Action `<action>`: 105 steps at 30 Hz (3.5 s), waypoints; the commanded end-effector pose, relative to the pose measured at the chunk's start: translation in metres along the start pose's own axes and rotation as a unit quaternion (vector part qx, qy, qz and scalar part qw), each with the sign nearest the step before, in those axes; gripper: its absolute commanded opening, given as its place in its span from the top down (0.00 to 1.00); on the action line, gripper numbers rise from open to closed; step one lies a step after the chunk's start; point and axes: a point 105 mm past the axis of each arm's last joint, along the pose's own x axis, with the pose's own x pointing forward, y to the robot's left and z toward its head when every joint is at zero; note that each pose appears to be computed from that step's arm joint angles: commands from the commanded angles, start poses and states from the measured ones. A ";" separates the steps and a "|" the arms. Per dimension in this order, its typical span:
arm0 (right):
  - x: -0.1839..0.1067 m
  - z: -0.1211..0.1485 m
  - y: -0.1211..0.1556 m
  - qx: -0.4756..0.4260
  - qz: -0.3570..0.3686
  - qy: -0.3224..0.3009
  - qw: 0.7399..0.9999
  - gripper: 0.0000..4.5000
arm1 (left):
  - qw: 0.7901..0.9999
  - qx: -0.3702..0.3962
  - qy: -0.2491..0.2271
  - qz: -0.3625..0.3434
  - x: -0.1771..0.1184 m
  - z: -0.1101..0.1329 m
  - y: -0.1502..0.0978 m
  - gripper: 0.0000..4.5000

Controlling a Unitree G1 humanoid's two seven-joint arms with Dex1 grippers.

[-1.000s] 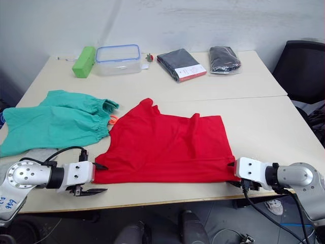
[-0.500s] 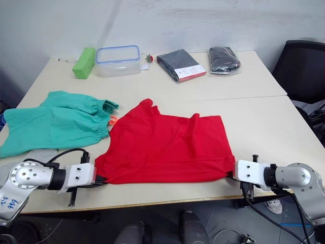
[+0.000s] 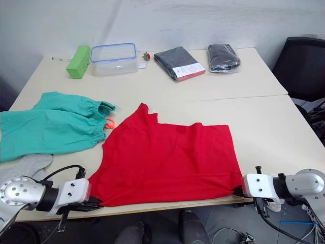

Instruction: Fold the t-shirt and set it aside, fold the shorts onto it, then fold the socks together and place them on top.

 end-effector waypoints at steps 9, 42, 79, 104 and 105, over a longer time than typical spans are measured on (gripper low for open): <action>-0.009 0.016 -0.002 0.033 -0.003 -0.023 0.999 1.00 | 0.998 -0.059 -0.019 -0.005 -0.003 0.002 -0.002 0.88; -0.024 0.001 -0.188 0.374 -0.252 -0.098 0.887 0.01 | 0.952 -0.209 -0.163 0.156 -0.024 0.072 0.219 0.00; -0.026 0.018 -0.187 0.271 -0.261 -0.160 0.912 1.00 | 0.962 -0.037 -0.205 0.177 -0.030 0.080 0.216 0.99; -0.039 -0.004 -0.114 -0.188 -0.311 -0.054 0.930 1.00 | 0.776 0.489 -0.050 0.396 -0.039 0.041 0.140 0.99; -0.040 -0.004 -0.118 -0.186 -0.320 -0.056 0.927 1.00 | 0.774 0.487 -0.049 0.401 -0.039 0.040 0.142 0.99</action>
